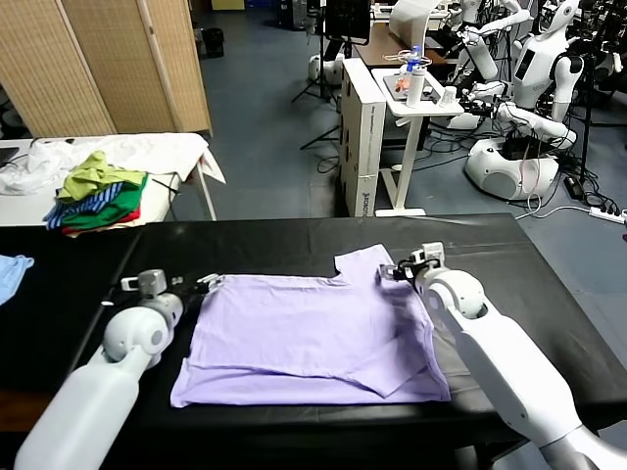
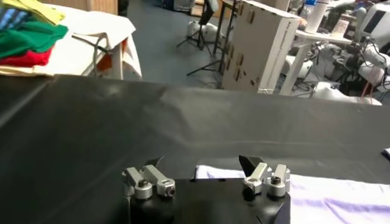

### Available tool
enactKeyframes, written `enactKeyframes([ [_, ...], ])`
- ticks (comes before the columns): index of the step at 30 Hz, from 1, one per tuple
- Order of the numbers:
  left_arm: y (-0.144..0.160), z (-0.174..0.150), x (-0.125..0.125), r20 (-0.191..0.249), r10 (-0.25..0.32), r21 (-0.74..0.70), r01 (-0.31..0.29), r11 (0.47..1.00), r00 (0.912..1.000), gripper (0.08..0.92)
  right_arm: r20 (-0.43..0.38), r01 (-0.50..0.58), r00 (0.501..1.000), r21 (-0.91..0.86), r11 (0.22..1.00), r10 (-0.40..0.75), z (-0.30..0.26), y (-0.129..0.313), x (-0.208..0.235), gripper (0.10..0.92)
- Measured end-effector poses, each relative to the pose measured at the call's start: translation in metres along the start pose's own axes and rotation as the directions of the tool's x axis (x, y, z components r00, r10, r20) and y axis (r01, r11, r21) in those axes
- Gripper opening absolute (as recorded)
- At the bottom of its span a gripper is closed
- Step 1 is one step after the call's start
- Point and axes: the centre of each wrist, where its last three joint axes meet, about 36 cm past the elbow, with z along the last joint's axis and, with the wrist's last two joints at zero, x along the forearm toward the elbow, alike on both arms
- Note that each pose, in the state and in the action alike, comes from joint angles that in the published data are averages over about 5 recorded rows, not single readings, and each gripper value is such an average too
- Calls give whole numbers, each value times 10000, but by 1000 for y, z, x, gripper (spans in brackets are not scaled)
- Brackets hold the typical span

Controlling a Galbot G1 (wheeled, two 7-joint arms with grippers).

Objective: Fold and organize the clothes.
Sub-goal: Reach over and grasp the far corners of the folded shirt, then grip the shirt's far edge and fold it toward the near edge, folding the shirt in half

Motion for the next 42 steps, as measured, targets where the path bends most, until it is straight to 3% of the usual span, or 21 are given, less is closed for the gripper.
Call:
enactKeyframes([
  [7,-1,7,-5,-160,56,-66,-57,10000,9999,775,-35,51,10000,33,10000,-51,0,0,-2,722],
  [10,-2,9,-8,-197,132,-66,-133,9999,9997,681,-61,102,9999,54,9999,-102,2,1,-2,588],
  [15,-2,9,-10,-150,179,-23,-180,9998,9997,380,-76,156,9999,100,9998,-155,4,1,-3,329],
  [18,-2,9,-9,-159,180,-58,-181,9998,9997,248,14,171,9999,145,9997,-171,5,0,-3,236],
  [24,0,10,-7,-187,187,-129,-189,9997,9997,195,446,192,9988,98,9998,-196,7,-2,-3,159],
  [31,-2,4,-5,-28,260,-133,-260,9996,9997,179,1335,483,9901,-264,9985,-443,5,-2,4,146],
  [42,2,-3,20,352,295,-327,-283,9991,9989,158,1909,689,9796,-293,9972,-621,3,-10,33,143],
])
